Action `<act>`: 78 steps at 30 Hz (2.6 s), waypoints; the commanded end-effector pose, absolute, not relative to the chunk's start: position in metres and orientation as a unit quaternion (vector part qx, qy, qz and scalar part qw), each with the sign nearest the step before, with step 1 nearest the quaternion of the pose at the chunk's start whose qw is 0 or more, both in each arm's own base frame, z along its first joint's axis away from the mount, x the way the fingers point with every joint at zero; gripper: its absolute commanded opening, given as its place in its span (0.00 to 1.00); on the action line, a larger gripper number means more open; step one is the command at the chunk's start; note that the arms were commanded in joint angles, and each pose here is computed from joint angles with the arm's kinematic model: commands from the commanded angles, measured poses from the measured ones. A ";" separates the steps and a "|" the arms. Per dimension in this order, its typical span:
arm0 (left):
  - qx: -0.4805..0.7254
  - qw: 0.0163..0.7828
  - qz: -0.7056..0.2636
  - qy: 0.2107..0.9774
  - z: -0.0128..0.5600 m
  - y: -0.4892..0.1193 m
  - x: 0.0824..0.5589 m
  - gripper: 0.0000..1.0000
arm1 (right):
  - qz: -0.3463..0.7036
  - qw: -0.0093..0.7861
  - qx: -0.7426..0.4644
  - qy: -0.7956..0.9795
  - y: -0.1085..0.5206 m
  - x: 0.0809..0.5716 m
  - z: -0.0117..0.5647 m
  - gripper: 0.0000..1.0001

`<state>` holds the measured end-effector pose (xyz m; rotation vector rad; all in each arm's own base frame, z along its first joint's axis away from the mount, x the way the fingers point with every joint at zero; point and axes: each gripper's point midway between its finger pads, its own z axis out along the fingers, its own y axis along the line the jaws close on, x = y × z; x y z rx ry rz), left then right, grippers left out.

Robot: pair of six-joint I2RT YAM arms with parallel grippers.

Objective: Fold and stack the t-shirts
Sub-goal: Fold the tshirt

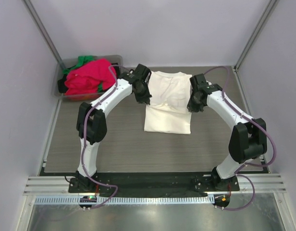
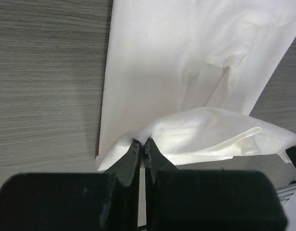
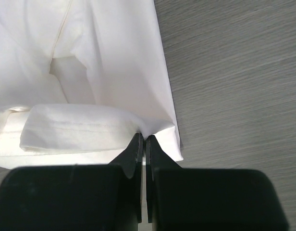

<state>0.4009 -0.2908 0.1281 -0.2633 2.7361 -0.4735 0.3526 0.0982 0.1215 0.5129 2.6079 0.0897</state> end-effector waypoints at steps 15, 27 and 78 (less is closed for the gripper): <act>-0.097 0.147 -0.168 0.970 0.088 -0.286 0.433 0.07 | 0.039 0.224 0.186 0.956 0.096 0.400 0.087 0.01; -0.168 0.223 -0.305 0.911 0.198 -0.287 0.508 0.60 | 0.103 0.288 0.194 0.932 0.106 0.488 0.200 0.79; -0.077 0.146 -0.270 0.948 0.102 -0.260 0.307 0.60 | 0.140 0.217 0.081 0.962 0.146 0.291 0.096 0.63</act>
